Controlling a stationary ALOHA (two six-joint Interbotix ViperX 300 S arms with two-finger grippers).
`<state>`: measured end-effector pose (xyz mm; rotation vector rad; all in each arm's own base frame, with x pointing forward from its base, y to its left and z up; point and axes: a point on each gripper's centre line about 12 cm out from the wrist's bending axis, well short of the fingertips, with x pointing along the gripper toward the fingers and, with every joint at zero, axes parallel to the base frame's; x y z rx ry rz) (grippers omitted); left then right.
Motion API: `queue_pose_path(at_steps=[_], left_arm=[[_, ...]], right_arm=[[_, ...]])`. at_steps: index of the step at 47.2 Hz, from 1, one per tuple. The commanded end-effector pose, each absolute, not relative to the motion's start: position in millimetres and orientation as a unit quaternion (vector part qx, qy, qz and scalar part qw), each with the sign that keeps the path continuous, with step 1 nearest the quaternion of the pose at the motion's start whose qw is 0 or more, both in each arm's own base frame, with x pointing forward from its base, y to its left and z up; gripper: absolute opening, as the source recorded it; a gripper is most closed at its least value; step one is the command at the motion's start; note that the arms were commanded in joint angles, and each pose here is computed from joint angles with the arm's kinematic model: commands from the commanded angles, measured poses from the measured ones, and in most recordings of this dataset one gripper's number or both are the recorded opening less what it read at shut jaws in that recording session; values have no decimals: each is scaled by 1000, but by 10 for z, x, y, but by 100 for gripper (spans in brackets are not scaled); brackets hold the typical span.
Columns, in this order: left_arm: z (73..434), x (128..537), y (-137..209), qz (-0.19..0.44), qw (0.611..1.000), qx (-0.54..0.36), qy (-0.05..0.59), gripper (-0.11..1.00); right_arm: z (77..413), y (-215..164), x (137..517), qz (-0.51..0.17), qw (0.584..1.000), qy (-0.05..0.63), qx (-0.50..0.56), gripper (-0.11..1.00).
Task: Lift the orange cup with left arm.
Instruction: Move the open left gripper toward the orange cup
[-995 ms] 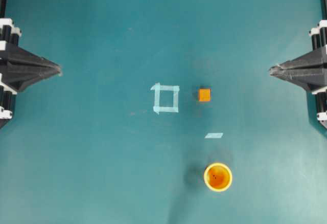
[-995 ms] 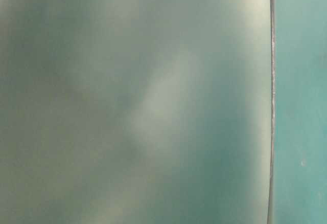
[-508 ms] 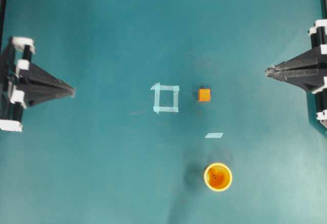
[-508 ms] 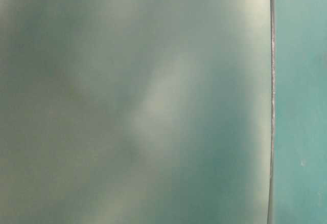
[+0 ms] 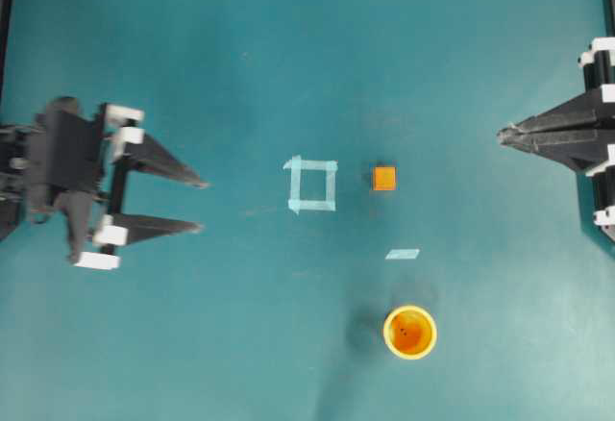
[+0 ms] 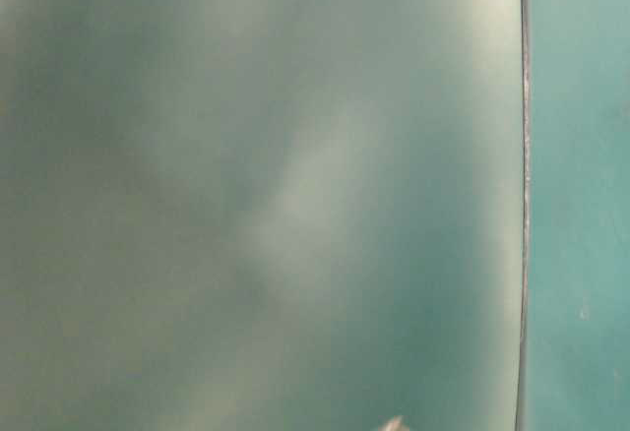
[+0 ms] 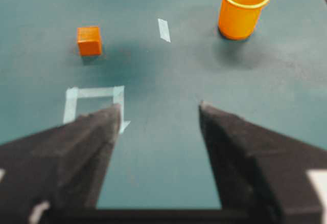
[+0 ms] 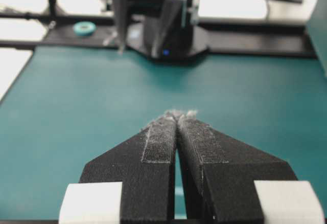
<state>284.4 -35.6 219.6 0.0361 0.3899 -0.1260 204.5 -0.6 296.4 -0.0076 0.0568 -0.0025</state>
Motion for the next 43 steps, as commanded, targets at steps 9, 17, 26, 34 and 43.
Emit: queue_pose_path(at_steps=[9,17,26,34,43], left_arm=[[2201,3352,-575,-88,975,34,201,76],[2092,3573,-681,-97,971,39,217,83],[2053,3718,-774,-109,968,59,219,85],[1970,3835,-804,-111,966,62,225,85],[1868,3995,-838,-111,964,62,234,85]], right_arm=[[3054,-9,2089,-2,1000,21,-2,0],[3039,-9,2100,-2,1000,25,-3,0],[3049,-9,2101,-2,1000,22,-2,0],[3051,-9,2101,-2,1000,21,-5,0],[3058,-9,2102,-2,1000,21,-6,0]])
